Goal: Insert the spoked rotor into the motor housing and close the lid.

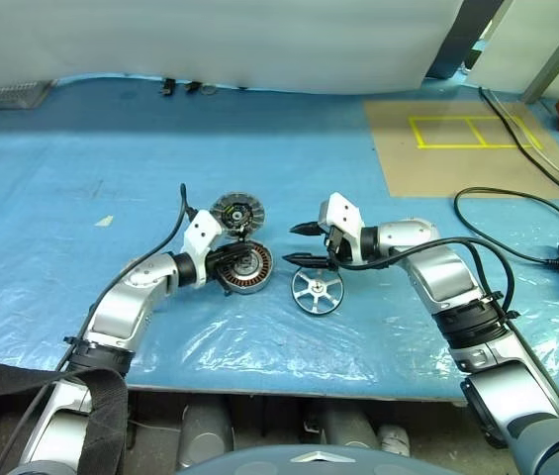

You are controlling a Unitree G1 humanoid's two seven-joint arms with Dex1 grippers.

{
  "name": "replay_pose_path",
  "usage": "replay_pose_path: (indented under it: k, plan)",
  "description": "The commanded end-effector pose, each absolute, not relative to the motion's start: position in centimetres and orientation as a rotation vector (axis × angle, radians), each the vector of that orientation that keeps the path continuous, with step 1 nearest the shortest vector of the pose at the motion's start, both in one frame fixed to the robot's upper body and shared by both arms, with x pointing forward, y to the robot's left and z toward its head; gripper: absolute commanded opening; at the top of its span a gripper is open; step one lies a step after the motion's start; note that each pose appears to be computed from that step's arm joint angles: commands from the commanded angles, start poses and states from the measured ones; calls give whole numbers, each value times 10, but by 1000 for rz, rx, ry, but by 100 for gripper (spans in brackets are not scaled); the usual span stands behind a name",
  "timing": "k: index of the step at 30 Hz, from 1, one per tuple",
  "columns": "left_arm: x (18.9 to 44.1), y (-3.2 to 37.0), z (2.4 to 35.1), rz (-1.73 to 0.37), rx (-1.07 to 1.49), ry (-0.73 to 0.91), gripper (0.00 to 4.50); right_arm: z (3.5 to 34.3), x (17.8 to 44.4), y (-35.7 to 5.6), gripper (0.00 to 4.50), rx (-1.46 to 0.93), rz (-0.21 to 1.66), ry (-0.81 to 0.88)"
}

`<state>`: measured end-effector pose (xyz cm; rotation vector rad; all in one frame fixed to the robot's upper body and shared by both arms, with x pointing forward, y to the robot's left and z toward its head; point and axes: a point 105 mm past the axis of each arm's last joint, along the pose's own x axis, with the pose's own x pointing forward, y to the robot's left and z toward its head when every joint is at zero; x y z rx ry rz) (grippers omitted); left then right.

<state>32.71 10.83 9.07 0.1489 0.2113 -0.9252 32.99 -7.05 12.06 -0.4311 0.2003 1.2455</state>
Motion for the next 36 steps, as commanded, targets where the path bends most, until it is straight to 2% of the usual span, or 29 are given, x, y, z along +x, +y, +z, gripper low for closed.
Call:
replay_pose_path:
  k: [1,9,25,32,36]
  plan:
    - [324,110,98,-947,177,206,2,130,330,-66,294,-451,1253,151]
    - [317,117,96,-971,171,243,2,131,330,-66,294,-451,1251,149]
    - [327,112,117,-940,59,159,2,130,333,-66,294,-453,1244,148]
    - [320,105,108,-983,54,195,2,130,333,-67,294,-460,1251,149]
    - [317,108,90,-978,86,258,2,129,332,-66,294,-462,1256,149]
